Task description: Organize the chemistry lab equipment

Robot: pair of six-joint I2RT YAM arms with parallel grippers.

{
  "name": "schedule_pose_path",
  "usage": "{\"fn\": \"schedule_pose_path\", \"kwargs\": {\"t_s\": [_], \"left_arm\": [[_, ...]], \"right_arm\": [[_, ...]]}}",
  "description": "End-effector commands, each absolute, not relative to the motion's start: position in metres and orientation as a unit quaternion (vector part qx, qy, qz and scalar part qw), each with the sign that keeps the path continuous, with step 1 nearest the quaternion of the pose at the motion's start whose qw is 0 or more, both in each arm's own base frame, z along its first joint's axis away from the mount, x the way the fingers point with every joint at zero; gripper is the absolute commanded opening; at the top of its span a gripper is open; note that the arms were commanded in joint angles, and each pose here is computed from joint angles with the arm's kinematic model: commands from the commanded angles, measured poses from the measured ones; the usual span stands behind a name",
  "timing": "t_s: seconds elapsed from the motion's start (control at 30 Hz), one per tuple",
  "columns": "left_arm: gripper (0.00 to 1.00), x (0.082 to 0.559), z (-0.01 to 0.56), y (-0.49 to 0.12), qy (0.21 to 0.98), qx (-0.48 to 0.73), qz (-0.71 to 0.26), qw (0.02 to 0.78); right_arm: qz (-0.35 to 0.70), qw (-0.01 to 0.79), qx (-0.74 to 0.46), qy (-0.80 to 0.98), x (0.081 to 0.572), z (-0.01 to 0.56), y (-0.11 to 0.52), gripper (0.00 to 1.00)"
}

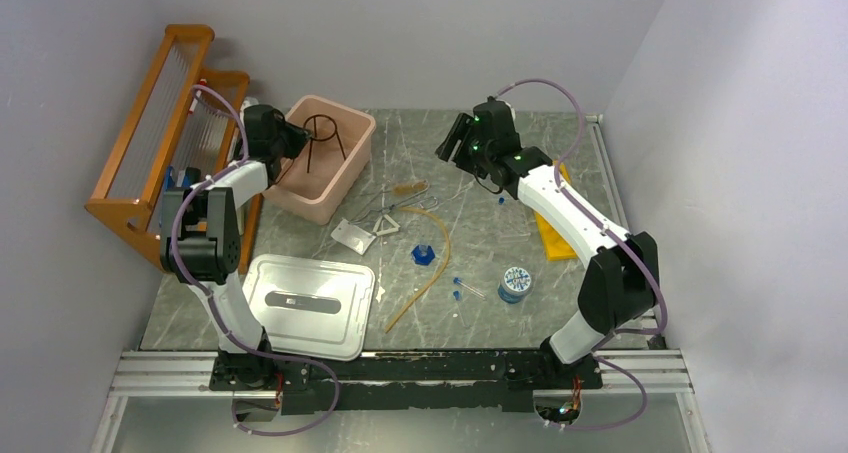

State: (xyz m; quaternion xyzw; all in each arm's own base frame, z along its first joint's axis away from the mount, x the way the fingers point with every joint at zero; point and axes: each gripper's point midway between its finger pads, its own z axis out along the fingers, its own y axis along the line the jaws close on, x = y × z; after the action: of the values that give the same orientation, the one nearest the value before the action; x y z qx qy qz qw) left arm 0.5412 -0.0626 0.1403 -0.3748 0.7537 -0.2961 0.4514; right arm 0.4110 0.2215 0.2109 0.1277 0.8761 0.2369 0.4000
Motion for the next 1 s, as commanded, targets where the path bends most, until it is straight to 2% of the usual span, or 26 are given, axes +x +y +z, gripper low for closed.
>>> {"fn": "schedule_pose_path", "kwargs": {"t_s": [0.0, 0.1, 0.3, 0.47, 0.7, 0.77, 0.87, 0.97], "left_arm": [[0.07, 0.558, 0.158, -0.048, 0.728, -0.355, -0.279, 0.515], [0.12, 0.563, 0.162, -0.045, 0.729, -0.345, -0.272, 0.524], [0.45, 0.562, 0.162, -0.036, 0.751, -0.334, -0.241, 0.516], [0.55, 0.556, 0.182, -0.03, 0.776, -0.306, -0.204, 0.512], [0.63, 0.541, 0.225, -0.022, 0.807, -0.245, -0.15, 0.515], [0.68, 0.532, 0.241, -0.027, 0.811, -0.217, -0.156, 0.52], [0.82, 0.507, 0.275, -0.054, 0.809, -0.126, -0.208, 0.535], [0.91, 0.478, 0.3, -0.089, 0.794, -0.028, -0.263, 0.547]], "right_arm": [[0.235, 0.412, 0.124, 0.871, 0.415, 0.222, 0.225, 0.68], [0.234, 0.412, 0.125, 0.871, 0.414, 0.222, 0.225, 0.68], [0.233, 0.414, 0.124, 0.871, 0.414, 0.225, 0.225, 0.68], [0.234, 0.415, 0.123, 0.871, 0.413, 0.226, 0.225, 0.68], [0.223, 0.419, 0.109, 0.873, 0.412, 0.227, 0.221, 0.69], [0.219, 0.422, 0.099, 0.874, 0.412, 0.228, 0.221, 0.69], [0.217, 0.426, 0.076, 0.875, 0.409, 0.23, 0.221, 0.71], [0.223, 0.428, 0.029, 0.875, 0.402, 0.231, 0.225, 0.74]]}}
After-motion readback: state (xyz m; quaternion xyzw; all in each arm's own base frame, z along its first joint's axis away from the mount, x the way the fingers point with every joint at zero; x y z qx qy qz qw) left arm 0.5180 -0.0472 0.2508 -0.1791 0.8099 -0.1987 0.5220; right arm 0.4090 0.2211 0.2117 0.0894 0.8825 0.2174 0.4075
